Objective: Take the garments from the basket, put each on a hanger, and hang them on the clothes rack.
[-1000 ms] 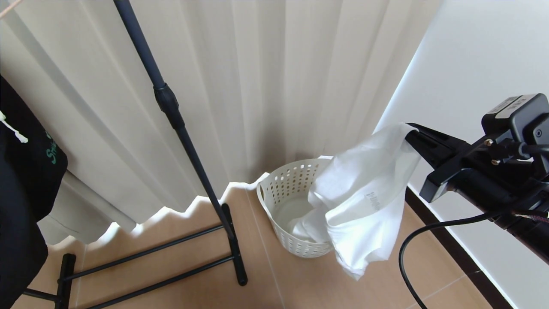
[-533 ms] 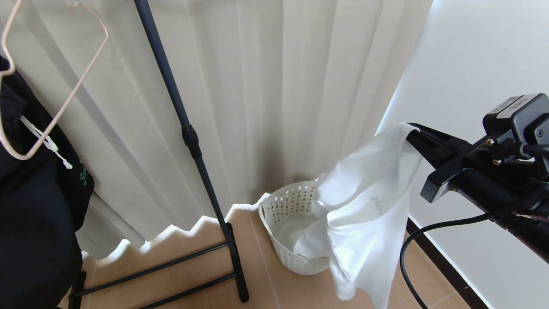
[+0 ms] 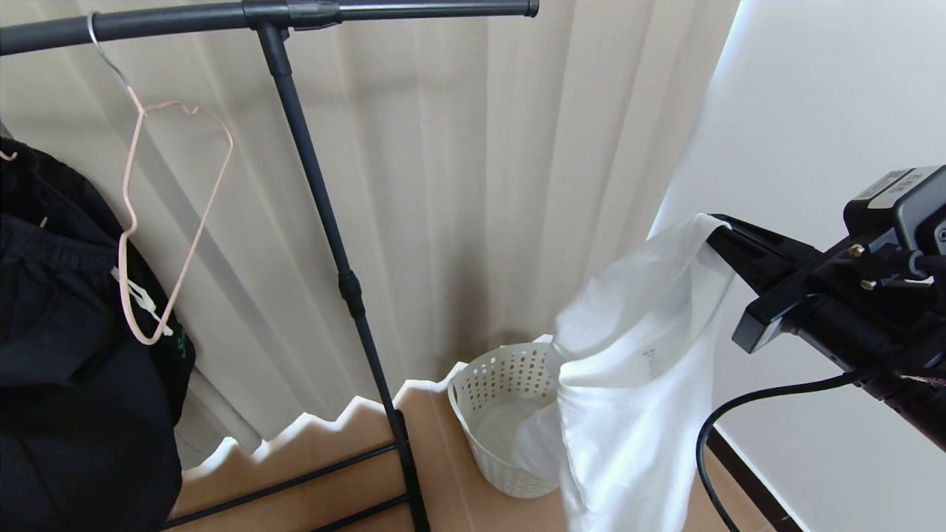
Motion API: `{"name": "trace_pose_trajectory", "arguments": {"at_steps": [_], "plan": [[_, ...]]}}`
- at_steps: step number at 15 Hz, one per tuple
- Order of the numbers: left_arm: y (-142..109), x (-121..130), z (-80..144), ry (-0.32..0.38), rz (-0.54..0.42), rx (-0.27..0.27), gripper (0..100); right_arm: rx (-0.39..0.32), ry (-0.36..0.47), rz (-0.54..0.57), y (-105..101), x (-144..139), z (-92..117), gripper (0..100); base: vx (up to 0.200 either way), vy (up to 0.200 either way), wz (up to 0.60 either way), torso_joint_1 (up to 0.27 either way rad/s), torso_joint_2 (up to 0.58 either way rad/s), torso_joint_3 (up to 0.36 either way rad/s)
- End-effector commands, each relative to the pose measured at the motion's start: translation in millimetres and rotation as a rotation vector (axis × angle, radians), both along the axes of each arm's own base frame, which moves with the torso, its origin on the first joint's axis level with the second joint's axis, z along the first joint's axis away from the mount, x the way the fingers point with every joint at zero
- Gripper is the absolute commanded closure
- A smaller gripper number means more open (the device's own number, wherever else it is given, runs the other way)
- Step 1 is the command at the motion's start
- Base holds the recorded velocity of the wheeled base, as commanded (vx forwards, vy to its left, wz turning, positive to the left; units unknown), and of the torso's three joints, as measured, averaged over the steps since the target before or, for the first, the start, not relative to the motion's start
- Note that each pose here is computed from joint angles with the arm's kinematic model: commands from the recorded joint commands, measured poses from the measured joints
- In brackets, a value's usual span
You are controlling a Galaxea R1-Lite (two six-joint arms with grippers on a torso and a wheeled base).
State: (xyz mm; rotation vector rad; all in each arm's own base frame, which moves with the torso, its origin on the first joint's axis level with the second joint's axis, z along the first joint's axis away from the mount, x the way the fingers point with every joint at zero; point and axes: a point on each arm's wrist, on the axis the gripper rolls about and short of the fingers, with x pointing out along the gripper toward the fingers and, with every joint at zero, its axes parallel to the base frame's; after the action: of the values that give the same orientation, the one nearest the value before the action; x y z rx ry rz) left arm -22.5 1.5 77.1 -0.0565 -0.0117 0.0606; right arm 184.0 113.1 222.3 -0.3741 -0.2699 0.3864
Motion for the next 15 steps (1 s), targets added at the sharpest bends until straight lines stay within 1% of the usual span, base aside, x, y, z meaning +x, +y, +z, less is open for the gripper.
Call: {"name": "trace_pose_trajectory", "arguments": {"at_steps": [1, 10, 15], "plan": [[0.0, 0.0, 0.0, -0.001, 0.001, -0.001, 0, -0.003, 0.004, 0.0, -0.1, -0.3, -1.5, 100, 0.0, 0.0, 0.0, 0.183, -0.52, -0.334], [0.0, 0.0, 0.0, -0.001, 0.001, 0.001, 0, -0.013, 0.02, 0.0, 0.8, 1.2, -5.9, 100, 0.0, 0.0, 0.0, 0.224, -0.57, -0.318], [0.0, 0.0, 0.0, -0.001, 0.001, 0.001, 0, -0.015, 0.023, 0.0, 0.2, 0.2, -6.9, 100, 0.0, 0.0, 0.0, 0.18, -0.41, -0.236]]}}
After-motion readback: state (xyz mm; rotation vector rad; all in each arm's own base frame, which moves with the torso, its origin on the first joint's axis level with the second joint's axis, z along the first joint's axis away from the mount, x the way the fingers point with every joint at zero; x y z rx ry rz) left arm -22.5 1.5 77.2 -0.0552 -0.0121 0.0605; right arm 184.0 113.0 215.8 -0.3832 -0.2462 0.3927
